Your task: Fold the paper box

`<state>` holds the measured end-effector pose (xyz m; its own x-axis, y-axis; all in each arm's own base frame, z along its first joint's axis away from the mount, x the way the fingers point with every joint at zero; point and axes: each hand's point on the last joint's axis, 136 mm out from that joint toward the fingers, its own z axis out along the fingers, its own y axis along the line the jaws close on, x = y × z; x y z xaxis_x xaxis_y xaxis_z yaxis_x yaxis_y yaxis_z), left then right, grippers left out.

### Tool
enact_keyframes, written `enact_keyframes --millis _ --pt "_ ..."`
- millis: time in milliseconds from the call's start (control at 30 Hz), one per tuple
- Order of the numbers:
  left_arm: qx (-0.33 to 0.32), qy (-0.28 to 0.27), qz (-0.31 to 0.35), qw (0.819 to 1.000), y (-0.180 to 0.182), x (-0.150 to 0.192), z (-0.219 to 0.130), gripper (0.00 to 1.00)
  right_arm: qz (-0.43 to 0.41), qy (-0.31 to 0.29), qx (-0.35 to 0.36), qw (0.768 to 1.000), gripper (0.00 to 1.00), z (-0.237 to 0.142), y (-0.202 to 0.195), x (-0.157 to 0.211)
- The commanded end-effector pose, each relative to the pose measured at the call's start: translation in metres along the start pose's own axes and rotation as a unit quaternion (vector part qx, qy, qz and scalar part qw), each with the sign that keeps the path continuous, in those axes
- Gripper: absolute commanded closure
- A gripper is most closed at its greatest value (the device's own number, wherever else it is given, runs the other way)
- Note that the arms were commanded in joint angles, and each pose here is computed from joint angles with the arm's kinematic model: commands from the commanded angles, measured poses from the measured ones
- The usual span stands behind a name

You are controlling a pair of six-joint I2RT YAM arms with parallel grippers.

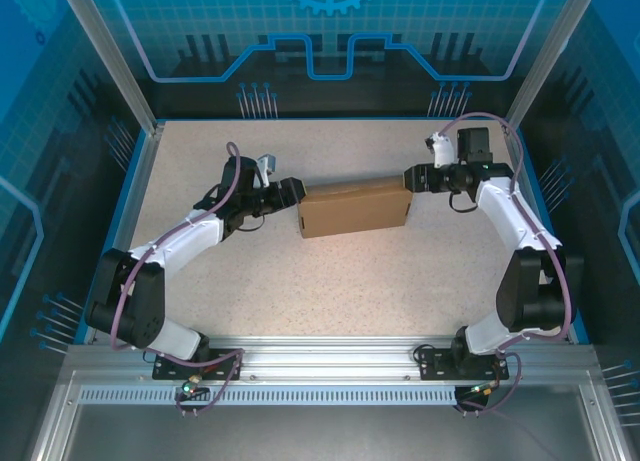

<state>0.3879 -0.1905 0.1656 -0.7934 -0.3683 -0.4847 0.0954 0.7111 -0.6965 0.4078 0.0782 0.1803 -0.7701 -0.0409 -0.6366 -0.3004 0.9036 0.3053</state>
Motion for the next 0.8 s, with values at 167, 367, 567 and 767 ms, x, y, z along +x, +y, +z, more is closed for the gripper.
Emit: enact_keyframes --millis 167,367,567,767 --pt "-0.021 0.035 -0.007 0.999 0.016 0.022 0.005 0.31 0.025 0.027 -0.005 0.999 0.35 0.003 -0.003 0.024" --pt "-0.021 0.038 -0.008 0.999 0.017 0.024 0.006 0.31 0.031 0.033 -0.005 0.999 0.35 0.007 -0.004 0.033" --pt "-0.028 0.045 -0.009 0.999 0.022 0.032 0.008 0.31 0.049 0.038 -0.023 0.998 0.36 0.014 -0.003 0.044" --pt "-0.041 0.055 -0.019 0.997 0.036 0.045 0.010 0.32 0.069 0.042 -0.037 0.996 0.37 0.021 -0.003 0.058"
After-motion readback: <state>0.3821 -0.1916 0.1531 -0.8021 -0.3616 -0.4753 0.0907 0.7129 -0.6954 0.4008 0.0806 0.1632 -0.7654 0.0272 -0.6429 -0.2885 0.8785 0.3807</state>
